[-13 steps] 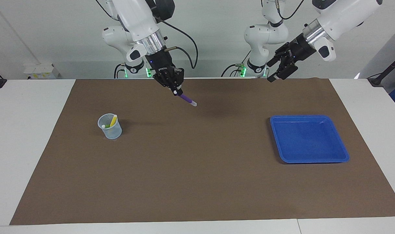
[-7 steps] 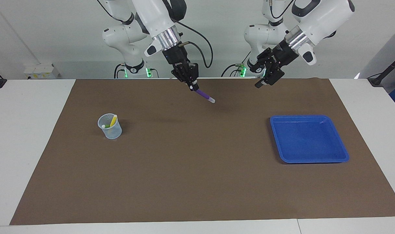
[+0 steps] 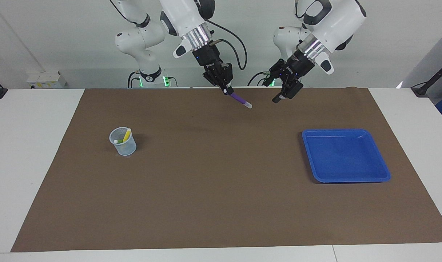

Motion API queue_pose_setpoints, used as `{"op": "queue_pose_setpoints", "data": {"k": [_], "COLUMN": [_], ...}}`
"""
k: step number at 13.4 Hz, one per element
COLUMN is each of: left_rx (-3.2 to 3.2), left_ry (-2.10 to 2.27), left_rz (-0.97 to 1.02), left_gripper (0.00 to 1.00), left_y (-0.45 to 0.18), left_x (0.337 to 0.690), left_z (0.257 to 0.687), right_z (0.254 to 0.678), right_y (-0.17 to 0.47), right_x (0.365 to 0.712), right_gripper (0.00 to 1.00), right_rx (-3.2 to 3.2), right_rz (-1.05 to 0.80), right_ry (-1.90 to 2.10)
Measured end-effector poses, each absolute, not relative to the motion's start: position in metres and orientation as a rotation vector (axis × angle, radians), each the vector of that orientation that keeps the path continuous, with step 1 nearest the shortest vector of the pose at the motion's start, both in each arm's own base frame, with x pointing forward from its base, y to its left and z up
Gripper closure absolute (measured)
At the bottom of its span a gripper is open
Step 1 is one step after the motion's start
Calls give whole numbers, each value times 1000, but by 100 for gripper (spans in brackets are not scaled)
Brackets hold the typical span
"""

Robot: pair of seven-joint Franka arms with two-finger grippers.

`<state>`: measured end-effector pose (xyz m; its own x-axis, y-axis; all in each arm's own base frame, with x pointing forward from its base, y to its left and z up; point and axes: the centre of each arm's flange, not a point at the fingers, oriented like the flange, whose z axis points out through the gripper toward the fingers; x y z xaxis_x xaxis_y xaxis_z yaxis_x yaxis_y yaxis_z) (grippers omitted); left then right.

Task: Right arm passes pens to left for tray arrangement
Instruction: 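Close the left gripper on the purple pen held by the right gripper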

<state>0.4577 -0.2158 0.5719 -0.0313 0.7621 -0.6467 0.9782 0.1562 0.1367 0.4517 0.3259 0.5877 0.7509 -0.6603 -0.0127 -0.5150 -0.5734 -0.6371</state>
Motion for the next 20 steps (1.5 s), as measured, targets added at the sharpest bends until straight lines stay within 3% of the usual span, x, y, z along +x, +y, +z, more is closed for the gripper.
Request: {"op": "queue_pose_setpoints", "data": {"k": [16,20], "left_rx": [1479,1462], "left_ry": [1889,1888], "left_rz": [-436,-434], "left_gripper": [0,11], "left_y": [-281,-288], "left_x": [428,425], "left_z": [548,547], "right_z": [584,584], "right_y": [335,335], "right_x": [445,445], "right_gripper": [82,82], "right_rx": [-2314,-2314], "right_rz": [-299,-299], "right_ry": [856,855]}}
